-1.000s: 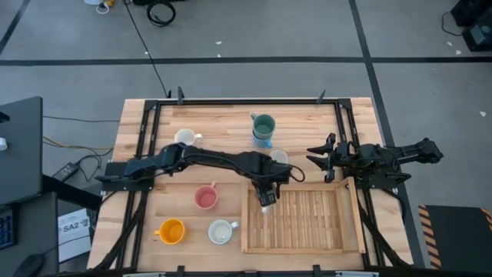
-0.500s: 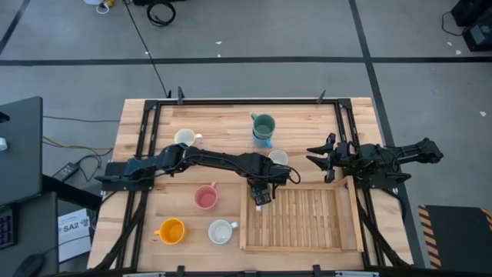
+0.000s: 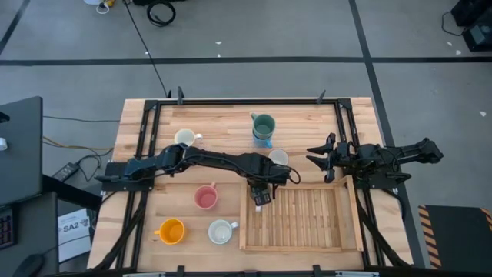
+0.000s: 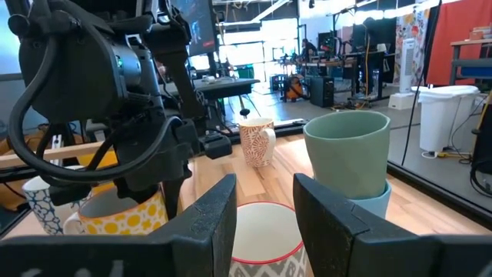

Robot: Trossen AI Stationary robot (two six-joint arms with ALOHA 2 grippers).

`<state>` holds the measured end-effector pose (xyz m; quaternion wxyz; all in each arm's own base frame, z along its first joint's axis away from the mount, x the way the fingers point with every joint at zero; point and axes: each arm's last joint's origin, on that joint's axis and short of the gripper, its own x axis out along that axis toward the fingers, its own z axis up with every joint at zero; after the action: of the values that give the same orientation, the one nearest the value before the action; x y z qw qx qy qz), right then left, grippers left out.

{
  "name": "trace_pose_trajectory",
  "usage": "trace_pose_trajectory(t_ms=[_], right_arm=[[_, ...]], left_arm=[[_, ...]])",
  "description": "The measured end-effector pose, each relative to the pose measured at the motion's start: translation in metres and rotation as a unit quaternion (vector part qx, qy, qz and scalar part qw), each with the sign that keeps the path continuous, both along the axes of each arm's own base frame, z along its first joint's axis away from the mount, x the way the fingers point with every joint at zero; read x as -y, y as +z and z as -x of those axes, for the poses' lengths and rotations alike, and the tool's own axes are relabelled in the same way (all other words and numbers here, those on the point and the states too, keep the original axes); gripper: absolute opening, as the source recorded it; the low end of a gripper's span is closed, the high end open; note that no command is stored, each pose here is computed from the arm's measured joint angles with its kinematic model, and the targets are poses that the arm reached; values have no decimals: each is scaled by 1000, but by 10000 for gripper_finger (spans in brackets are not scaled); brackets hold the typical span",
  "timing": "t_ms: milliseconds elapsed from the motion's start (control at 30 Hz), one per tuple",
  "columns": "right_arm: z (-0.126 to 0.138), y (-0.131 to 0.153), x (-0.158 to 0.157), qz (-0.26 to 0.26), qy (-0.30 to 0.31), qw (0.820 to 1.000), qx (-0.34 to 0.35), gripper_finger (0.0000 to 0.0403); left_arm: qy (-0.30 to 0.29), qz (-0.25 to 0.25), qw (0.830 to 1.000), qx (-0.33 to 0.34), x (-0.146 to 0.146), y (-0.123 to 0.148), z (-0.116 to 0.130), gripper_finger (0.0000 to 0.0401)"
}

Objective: Place coffee mugs
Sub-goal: Put the orange patterned mug on the shelf

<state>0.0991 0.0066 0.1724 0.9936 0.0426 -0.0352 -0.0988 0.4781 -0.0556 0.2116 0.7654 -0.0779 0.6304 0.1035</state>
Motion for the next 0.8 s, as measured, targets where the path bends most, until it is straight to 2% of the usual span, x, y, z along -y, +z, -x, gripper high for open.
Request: trace_pose_trajectory(t_ms=[267,433,800], right_arm=[[0,0,0,0,0,1000,0,135],[0,0,0,0,0,1000,0,135],[0,0,0,0,0,1000,0,135]], left_arm=[[-1,1,1000,0,0,0,0,41],[-5,20,1000,-2,1,0,0,44],[-4,21,1000,0,1,1,0,130]])
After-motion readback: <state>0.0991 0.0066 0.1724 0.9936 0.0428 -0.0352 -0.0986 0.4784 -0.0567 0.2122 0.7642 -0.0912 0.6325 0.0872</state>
